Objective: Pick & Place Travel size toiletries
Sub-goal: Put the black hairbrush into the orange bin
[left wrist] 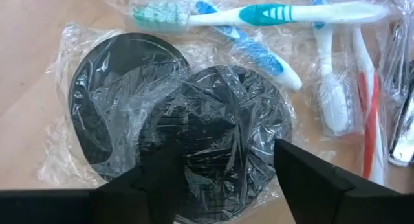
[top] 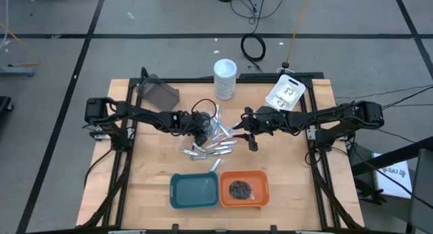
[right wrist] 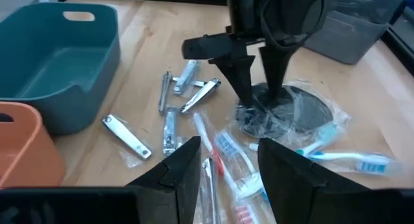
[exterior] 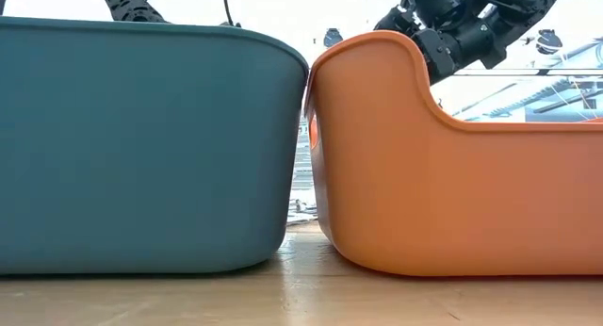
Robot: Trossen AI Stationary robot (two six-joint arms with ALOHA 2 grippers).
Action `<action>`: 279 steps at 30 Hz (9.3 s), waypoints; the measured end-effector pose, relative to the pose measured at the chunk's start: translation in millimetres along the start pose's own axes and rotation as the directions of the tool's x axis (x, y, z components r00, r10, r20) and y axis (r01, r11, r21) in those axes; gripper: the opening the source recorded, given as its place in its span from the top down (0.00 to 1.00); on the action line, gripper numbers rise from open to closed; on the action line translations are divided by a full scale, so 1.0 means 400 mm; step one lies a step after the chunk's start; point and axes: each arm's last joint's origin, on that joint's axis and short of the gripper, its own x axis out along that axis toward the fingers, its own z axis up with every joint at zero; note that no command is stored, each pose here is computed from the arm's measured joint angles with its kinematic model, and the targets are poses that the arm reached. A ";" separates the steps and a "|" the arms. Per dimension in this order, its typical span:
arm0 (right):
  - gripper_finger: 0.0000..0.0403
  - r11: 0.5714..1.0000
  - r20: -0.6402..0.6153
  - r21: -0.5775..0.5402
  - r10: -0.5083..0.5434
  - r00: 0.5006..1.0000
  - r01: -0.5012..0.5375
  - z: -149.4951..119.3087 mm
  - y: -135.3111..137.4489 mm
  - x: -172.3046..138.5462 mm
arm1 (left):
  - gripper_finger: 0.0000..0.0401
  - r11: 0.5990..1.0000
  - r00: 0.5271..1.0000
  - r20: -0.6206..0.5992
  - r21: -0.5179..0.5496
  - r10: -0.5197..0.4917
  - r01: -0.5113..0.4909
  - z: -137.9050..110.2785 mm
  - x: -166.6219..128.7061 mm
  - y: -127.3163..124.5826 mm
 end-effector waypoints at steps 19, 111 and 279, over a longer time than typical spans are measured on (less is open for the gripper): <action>0.65 0.999 0.004 0.001 0.037 0.999 -0.037 0.000 0.003 0.000 | 0.84 0.983 0.988 -0.010 0.111 0.151 -0.149 -0.034 -0.005 -0.017; 0.91 0.824 0.386 -0.560 0.164 0.908 0.090 0.076 0.093 0.042 | 1.00 0.686 0.610 0.334 0.484 -0.718 0.543 0.123 -0.265 -0.142; 0.58 0.973 -0.049 0.020 0.232 0.971 -0.232 -0.038 0.126 -0.079 | 1.00 0.708 0.819 0.573 0.593 -0.036 -0.384 0.060 -0.295 -0.158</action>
